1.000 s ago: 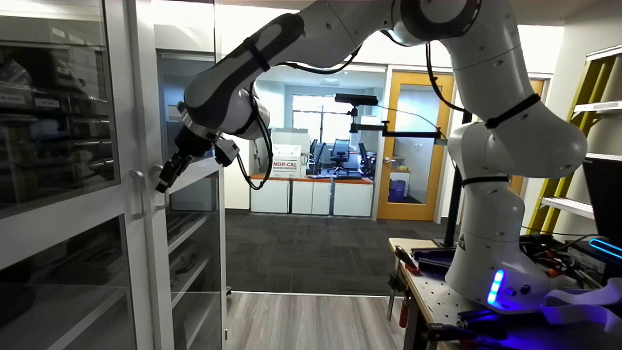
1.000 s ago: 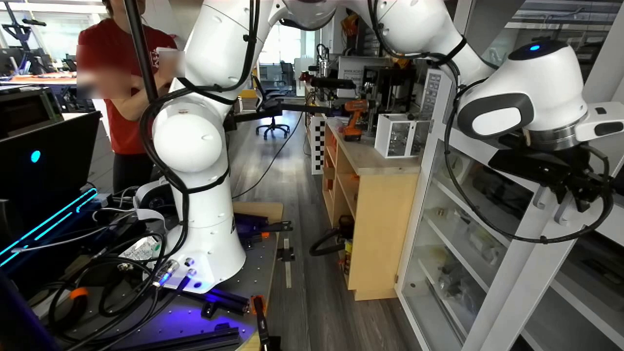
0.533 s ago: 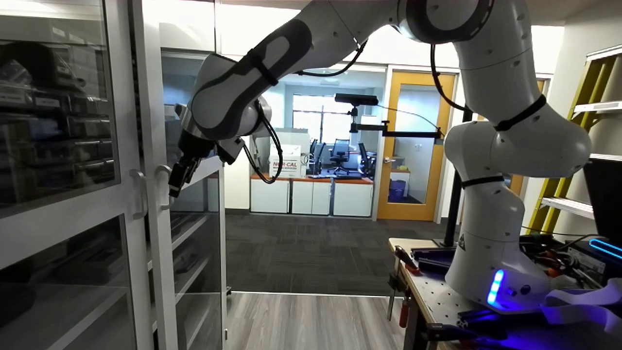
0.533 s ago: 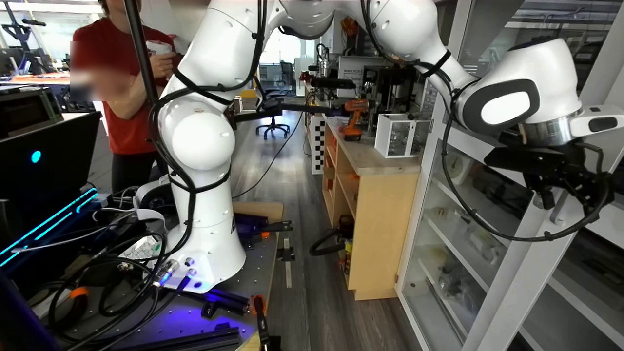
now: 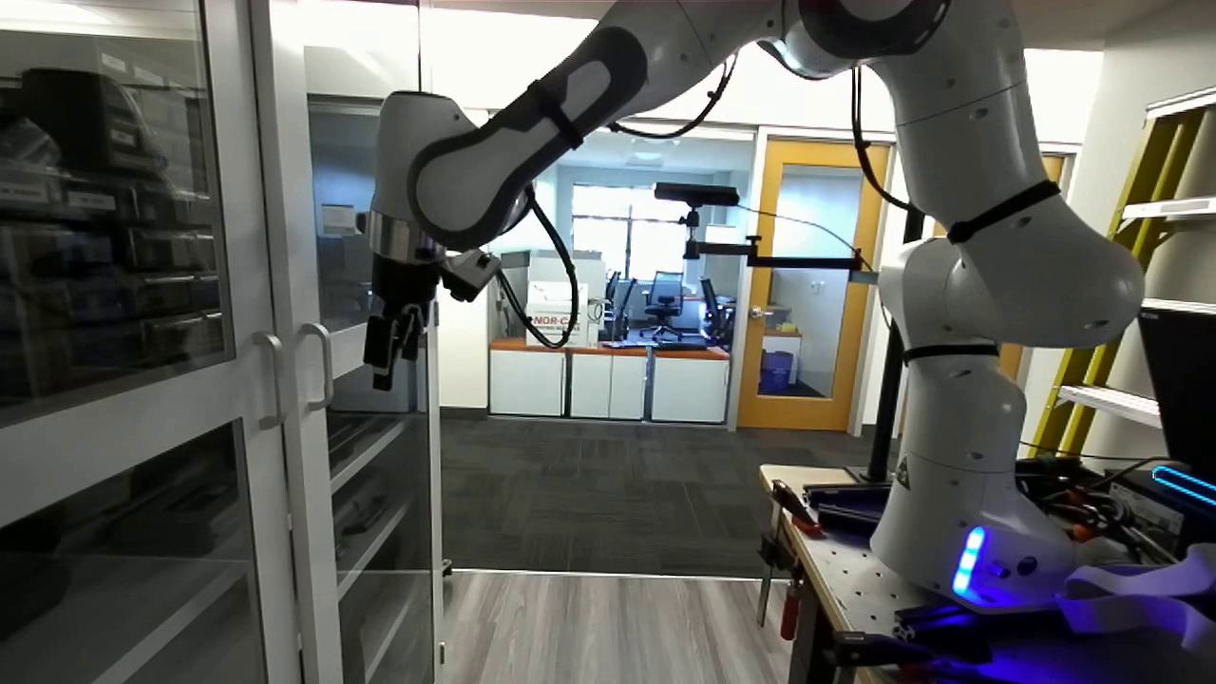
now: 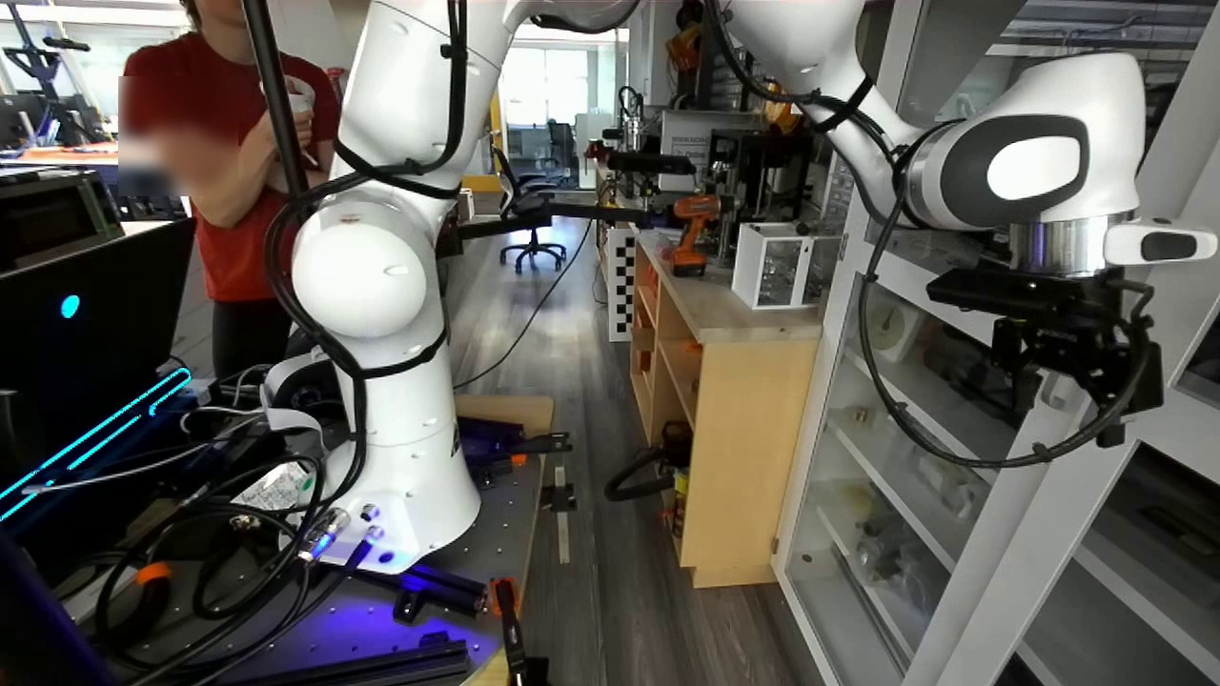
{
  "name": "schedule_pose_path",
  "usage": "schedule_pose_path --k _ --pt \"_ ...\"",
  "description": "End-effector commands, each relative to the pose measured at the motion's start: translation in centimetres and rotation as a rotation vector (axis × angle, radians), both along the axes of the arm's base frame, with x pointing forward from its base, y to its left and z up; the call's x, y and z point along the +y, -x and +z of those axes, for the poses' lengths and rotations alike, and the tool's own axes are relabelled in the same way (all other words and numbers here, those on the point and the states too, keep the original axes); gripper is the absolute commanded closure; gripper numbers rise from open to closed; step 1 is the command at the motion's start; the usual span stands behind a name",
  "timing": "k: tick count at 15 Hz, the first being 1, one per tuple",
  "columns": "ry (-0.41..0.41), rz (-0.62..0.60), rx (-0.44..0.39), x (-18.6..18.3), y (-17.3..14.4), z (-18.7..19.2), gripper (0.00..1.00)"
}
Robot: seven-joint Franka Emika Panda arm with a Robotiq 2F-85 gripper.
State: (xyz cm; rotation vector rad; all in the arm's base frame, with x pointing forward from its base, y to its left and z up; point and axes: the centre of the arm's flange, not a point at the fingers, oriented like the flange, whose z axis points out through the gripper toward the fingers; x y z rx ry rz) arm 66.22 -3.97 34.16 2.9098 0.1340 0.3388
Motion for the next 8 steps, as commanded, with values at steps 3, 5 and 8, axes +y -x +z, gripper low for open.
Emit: schedule_pose_path --k 3,5,8 --pt "-0.111 -0.131 0.099 -1.7 3.1 2.2 0.0" --pt "-0.125 -0.16 0.113 -2.2 3.7 2.4 0.0" --pt "-0.102 -0.114 0.096 -2.1 1.8 1.3 0.0"
